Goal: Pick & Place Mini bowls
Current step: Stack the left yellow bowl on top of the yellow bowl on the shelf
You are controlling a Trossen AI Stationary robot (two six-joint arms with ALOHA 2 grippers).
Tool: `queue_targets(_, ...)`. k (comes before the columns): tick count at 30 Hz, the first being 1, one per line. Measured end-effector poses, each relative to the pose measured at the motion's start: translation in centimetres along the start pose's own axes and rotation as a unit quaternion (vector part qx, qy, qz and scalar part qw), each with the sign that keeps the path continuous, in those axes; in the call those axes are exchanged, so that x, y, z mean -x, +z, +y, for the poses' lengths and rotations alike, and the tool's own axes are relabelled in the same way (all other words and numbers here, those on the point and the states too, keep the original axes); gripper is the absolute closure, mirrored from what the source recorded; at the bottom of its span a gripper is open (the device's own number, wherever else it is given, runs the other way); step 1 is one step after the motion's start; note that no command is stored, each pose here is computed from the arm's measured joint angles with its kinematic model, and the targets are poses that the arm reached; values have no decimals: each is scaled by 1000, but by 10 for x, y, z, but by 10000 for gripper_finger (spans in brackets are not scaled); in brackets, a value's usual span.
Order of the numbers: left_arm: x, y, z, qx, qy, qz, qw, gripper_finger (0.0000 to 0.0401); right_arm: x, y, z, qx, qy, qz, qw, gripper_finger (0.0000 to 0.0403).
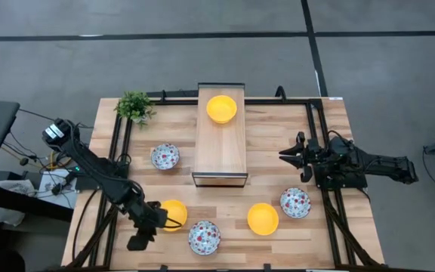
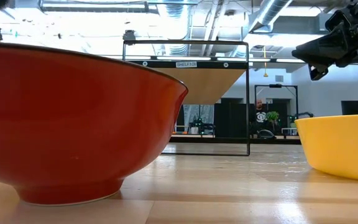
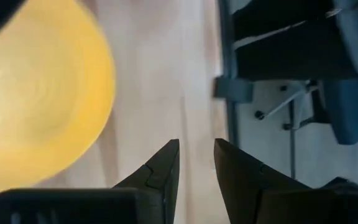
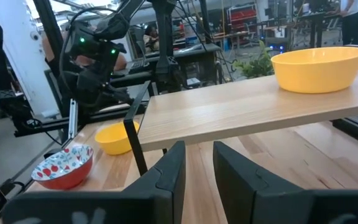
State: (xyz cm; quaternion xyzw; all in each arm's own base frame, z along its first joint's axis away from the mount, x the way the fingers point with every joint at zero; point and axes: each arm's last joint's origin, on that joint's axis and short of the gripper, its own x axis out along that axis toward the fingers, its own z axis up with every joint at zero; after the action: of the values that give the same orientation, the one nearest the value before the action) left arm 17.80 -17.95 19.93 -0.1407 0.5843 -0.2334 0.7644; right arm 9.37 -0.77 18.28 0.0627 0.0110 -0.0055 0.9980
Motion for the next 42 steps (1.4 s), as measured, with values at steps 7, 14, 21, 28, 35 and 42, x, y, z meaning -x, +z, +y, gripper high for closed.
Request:
queue_targets(7, 5, -4, 5, 3, 43, -1, 999, 302, 0, 0, 0, 0, 0, 0, 1000, 332)
queue_targets(14, 6, -1, 7, -82, 71, -25, 994, 302, 0, 0, 0, 0, -1, -1, 1000, 332)
queue_targets(21, 6, -2, 6, -176, 74, -19, 981, 302, 0, 0, 0, 0, 0, -1, 1000, 332)
queue_targets(28, 6, -1, 6, -245, 91, -21, 965, 302, 0, 0, 0, 0, 0, -2, 1000, 332)
queue_targets(35, 6, 0, 7, -247, 103, -26, 963, 302, 0, 0, 0, 0, 0, -2, 1000, 332)
queue_targets(42, 6, -1, 7, -249, 98, -24, 963, 302, 0, 0, 0, 0, 0, -2, 1000, 332)
